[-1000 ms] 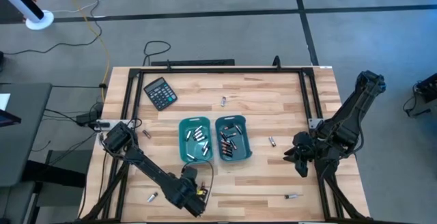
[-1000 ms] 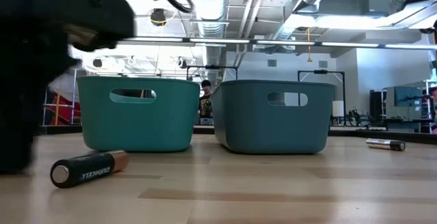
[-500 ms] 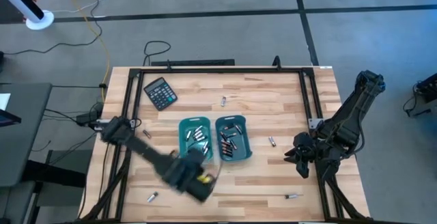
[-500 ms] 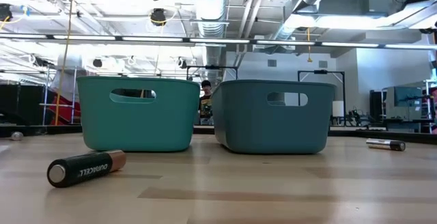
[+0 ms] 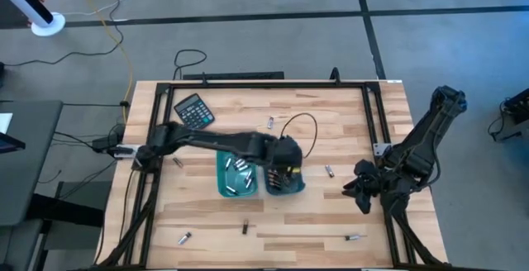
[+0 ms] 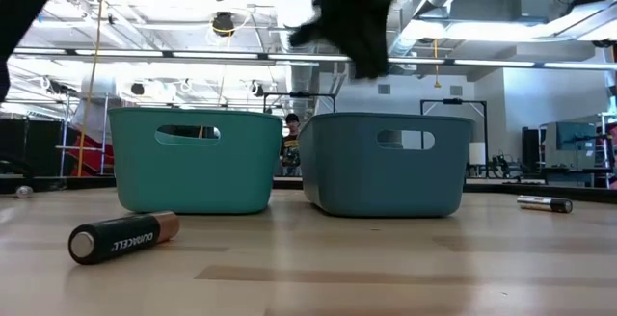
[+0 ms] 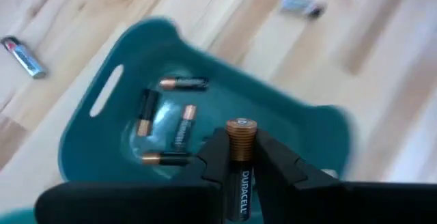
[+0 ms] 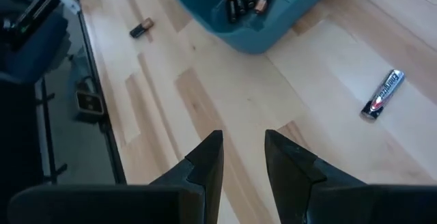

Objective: Sort batteries
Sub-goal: Put the black battery into the blue bin, then put the silver battery into the green bin

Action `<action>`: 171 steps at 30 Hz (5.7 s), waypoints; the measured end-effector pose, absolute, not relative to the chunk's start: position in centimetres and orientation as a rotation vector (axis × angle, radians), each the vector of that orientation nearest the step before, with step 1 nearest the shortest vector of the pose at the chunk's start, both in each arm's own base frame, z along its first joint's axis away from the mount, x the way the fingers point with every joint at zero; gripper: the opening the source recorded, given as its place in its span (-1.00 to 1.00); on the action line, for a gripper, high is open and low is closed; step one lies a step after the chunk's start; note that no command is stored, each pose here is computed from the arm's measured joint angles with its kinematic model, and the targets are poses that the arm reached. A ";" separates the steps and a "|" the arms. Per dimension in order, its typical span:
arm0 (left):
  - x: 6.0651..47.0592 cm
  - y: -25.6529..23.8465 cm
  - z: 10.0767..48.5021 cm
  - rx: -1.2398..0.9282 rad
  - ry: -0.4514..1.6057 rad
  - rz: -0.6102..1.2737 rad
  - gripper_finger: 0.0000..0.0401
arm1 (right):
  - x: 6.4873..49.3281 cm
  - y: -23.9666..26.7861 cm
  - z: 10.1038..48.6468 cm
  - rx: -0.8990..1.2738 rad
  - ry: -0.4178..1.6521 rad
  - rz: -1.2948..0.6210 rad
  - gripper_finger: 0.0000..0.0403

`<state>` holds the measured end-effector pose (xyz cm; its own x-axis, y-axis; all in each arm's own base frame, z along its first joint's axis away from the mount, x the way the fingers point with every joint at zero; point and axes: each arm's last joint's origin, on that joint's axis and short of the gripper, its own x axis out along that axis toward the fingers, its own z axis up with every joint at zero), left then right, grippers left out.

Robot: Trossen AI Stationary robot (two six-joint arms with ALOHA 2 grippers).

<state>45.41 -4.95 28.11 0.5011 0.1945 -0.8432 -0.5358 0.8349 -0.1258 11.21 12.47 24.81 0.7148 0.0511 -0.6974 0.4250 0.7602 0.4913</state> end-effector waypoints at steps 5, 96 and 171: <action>47.0 -2.3 24.0 -0.365 1.091 0.400 -0.81 | 11.9 12.5 24.3 0.735 0.757 -0.297 -0.38; 30.4 5.0 30.3 -0.465 0.930 0.724 -0.56 | 9.0 5.0 17.7 0.842 0.616 -0.323 -0.39; 42.0 20.0 15.9 -0.682 1.471 0.820 -0.24 | 10.1 2.6 17.8 0.932 0.530 -0.515 -0.39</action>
